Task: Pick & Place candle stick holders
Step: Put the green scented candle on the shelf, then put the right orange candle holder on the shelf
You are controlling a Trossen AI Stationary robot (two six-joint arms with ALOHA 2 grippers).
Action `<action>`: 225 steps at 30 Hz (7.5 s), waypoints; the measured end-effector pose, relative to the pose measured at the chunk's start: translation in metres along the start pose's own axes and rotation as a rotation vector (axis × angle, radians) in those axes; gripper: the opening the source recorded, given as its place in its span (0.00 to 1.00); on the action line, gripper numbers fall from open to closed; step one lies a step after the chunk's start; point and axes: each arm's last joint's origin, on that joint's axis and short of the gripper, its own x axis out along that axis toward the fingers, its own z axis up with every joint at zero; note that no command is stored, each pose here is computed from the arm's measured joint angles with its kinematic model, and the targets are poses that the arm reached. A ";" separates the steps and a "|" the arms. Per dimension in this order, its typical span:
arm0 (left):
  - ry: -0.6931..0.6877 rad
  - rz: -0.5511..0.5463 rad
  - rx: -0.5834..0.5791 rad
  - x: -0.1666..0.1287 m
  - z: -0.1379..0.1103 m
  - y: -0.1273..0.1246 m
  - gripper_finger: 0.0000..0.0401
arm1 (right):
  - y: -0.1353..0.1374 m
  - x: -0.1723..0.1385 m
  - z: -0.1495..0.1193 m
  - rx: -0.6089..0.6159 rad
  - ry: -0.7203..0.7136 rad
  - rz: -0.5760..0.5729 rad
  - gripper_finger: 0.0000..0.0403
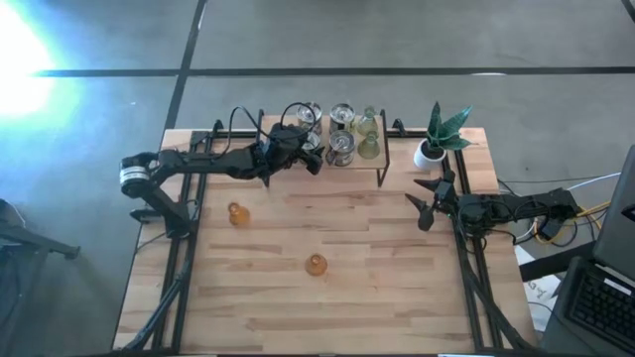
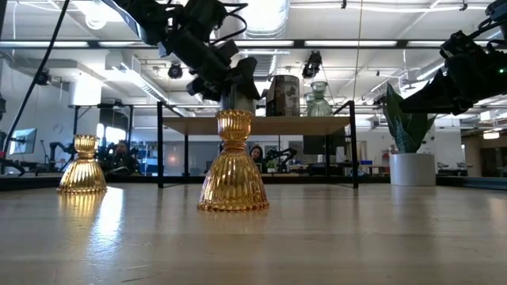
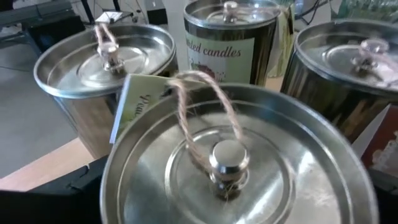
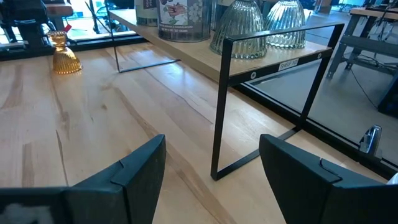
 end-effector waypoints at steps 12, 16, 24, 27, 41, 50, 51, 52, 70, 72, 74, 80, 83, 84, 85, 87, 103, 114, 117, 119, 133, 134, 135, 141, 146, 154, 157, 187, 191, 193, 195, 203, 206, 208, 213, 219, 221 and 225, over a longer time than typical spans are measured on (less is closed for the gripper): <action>-0.015 -0.027 0.010 -0.001 0.004 -0.001 1.00 | 0.000 0.000 0.000 0.000 0.000 0.000 0.62; -0.038 -0.031 0.010 -0.006 0.010 0.000 1.00 | 0.000 0.000 0.000 0.000 0.000 0.000 0.62; -0.077 -0.036 0.032 -0.013 0.018 0.002 1.00 | 0.000 0.000 0.000 0.000 0.000 0.000 0.62; -0.094 -0.037 0.037 -0.015 0.021 0.003 1.00 | 0.000 0.000 0.000 0.000 0.000 0.000 0.62; -0.178 -0.045 0.091 -0.030 0.056 0.003 1.00 | 0.000 0.000 0.000 0.000 0.000 0.000 0.62; -0.296 -0.115 0.129 -0.092 0.091 0.013 1.00 | 0.000 0.000 0.000 0.000 0.000 0.000 0.62; -0.304 -0.146 0.132 -0.103 0.093 0.014 1.00 | 0.000 0.000 0.000 0.000 0.000 0.000 0.62; -0.300 -0.184 0.140 -0.114 0.095 0.016 1.00 | 0.000 0.000 0.000 0.000 0.000 0.000 0.62; 0.142 -1.158 0.115 -0.200 0.033 0.006 1.00 | 0.000 0.000 0.000 0.000 0.000 0.000 0.62; 0.204 -1.179 0.131 -0.197 0.015 -0.002 0.99 | 0.000 0.000 0.000 0.000 0.000 0.000 0.62; 0.246 -1.205 0.131 -0.193 -0.001 -0.013 0.99 | 0.000 0.000 0.000 0.000 0.000 0.000 0.62; 0.322 -1.138 0.058 -0.175 -0.046 -0.035 0.99 | 0.000 0.000 0.000 0.000 0.000 0.000 0.62; 0.362 -1.114 0.012 -0.166 -0.064 -0.039 0.99 | 0.000 0.000 0.000 0.000 0.000 0.000 0.62; 0.372 -1.108 -0.003 -0.164 -0.070 -0.040 0.99 | 0.000 0.000 0.000 0.000 0.000 0.000 0.62; 0.377 -1.103 -0.018 -0.161 -0.075 -0.041 0.99 | 0.000 0.000 0.000 0.000 0.000 0.000 0.62; 0.379 -1.090 -0.034 -0.157 -0.084 -0.043 0.99 | 0.000 0.000 0.000 0.000 0.000 0.000 0.62; 0.423 -1.079 0.071 -0.136 -0.146 -0.075 0.99 | 0.000 0.000 0.000 0.000 0.001 0.000 0.62; 0.339 -1.106 0.036 -0.113 -0.164 -0.098 0.99 | 0.000 0.000 0.000 0.000 0.000 0.000 0.62; 0.313 -1.116 0.027 -0.109 -0.164 -0.104 0.99 | 0.000 0.000 0.000 0.000 0.000 0.000 0.62; 0.301 -1.121 0.030 -0.106 -0.163 -0.109 0.99 | 0.000 0.000 0.000 0.000 0.000 0.000 0.62; 0.289 -1.116 0.039 -0.084 -0.168 -0.136 0.87 | 0.000 0.000 0.000 0.000 0.000 0.000 0.62; 0.294 -1.107 0.035 -0.084 -0.169 -0.136 0.82 | 0.000 0.000 0.000 0.000 0.000 0.000 0.62; 0.297 -1.093 0.028 -0.083 -0.170 -0.137 0.78 | 0.000 0.000 0.000 0.000 0.000 0.000 0.62; 0.255 -0.962 0.002 -0.081 -0.167 -0.134 0.49 | 0.000 0.000 0.000 0.000 0.001 0.000 0.62; 0.230 -0.857 -0.033 -0.079 -0.164 -0.132 0.37 | 0.000 0.000 0.000 0.000 0.000 0.000 0.62; 0.148 -0.793 -0.069 -0.079 -0.135 -0.139 0.45 | 0.000 0.000 0.000 0.000 0.000 0.000 0.62; 0.140 -0.768 -0.034 -0.082 -0.124 -0.139 0.44 | 0.000 0.000 0.000 0.000 0.000 0.000 0.62; 0.426 -0.702 0.024 -0.120 -0.123 -0.095 0.24 | 0.000 0.000 0.000 0.000 0.000 0.000 0.62; 0.431 -0.727 -0.050 -0.113 -0.150 -0.091 0.40 | 0.000 0.000 0.000 0.000 0.000 0.000 0.62; 0.407 -0.735 -0.068 -0.111 -0.156 -0.089 0.50 | 0.000 0.000 0.000 0.000 0.000 0.000 0.62; 0.388 -0.742 -0.080 -0.108 -0.159 -0.089 0.61 | 0.000 0.000 0.000 0.000 0.000 0.000 0.62; 0.338 -0.777 0.068 -0.102 -0.163 -0.096 0.88 | 0.000 0.000 0.000 0.001 0.000 0.000 0.62; 0.302 -0.816 0.126 -0.099 -0.163 -0.101 0.90 | 0.000 0.000 0.000 0.000 0.000 0.000 0.62; 0.286 -0.831 0.148 -0.096 -0.162 -0.107 0.90 | 0.000 0.000 0.000 0.000 0.000 0.000 0.62; 0.287 -0.853 0.178 -0.087 -0.163 -0.121 0.90 | 0.000 0.000 0.000 0.000 0.000 0.000 0.62; 0.261 -0.887 0.205 -0.074 -0.159 -0.143 0.90 | 0.000 0.000 0.000 0.000 0.000 0.000 0.62; 0.258 -0.888 0.212 -0.070 -0.160 -0.148 0.89 | 0.000 0.000 0.000 0.001 -0.001 0.000 0.62; 0.250 -0.889 0.208 -0.065 -0.158 -0.155 0.85 | 0.000 0.000 0.000 0.000 0.000 0.000 0.62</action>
